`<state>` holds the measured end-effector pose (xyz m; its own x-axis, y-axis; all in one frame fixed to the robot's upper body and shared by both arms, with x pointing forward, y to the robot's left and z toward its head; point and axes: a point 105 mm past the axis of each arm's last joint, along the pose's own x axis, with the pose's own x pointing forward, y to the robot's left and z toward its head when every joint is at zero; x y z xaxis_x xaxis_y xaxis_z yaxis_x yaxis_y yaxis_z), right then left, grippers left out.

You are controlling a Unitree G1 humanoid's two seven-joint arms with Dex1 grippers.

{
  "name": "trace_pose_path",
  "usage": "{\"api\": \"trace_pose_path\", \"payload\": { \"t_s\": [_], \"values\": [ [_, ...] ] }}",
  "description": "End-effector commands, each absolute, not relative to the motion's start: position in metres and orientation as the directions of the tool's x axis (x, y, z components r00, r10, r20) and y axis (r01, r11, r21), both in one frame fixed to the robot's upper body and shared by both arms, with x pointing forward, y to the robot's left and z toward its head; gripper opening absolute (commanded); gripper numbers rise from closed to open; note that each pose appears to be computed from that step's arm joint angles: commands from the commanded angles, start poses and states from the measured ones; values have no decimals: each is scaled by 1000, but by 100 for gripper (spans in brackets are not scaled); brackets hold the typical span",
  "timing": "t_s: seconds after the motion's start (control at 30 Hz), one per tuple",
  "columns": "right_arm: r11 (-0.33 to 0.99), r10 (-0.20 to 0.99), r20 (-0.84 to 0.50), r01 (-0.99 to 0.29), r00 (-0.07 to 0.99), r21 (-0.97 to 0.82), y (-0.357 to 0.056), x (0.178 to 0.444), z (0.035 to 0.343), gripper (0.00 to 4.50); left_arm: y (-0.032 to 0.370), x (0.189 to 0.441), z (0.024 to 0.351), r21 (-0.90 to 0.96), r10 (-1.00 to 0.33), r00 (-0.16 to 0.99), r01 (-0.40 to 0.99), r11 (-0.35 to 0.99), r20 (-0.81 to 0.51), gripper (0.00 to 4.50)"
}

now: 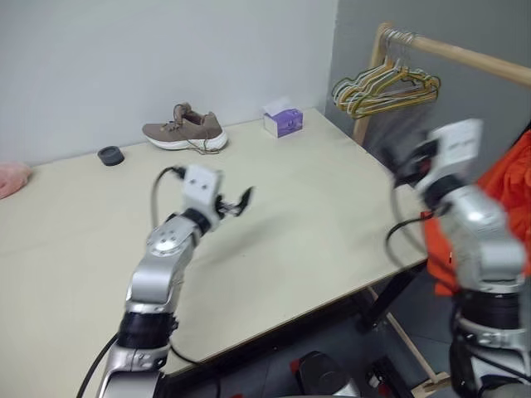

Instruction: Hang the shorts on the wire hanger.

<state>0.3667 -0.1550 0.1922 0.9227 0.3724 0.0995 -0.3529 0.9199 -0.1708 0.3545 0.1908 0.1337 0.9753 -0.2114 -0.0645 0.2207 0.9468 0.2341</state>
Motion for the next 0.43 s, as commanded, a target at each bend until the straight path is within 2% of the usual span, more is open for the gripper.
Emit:
{"api": "trace_pose_path", "payload": {
  "t_s": [0.03, 0.17, 0.43],
  "values": [
    [856, 500, 98, -474, 860, -206, -113, 368, 171, 446, 242, 338, 128, 315, 9, 997, 15, 949, -73, 450],
    [842, 530, 78, -514, 844, -165, -95, 378, 143, 446, 279, 317, 96, 300, 163, 977, -117, 947, -135, 450],
    [834, 546, 92, -530, 832, -156, -85, 389, 133, 446, 279, 317, 109, 225, 111, 991, -93, 970, -71, 450]
  ]
}}
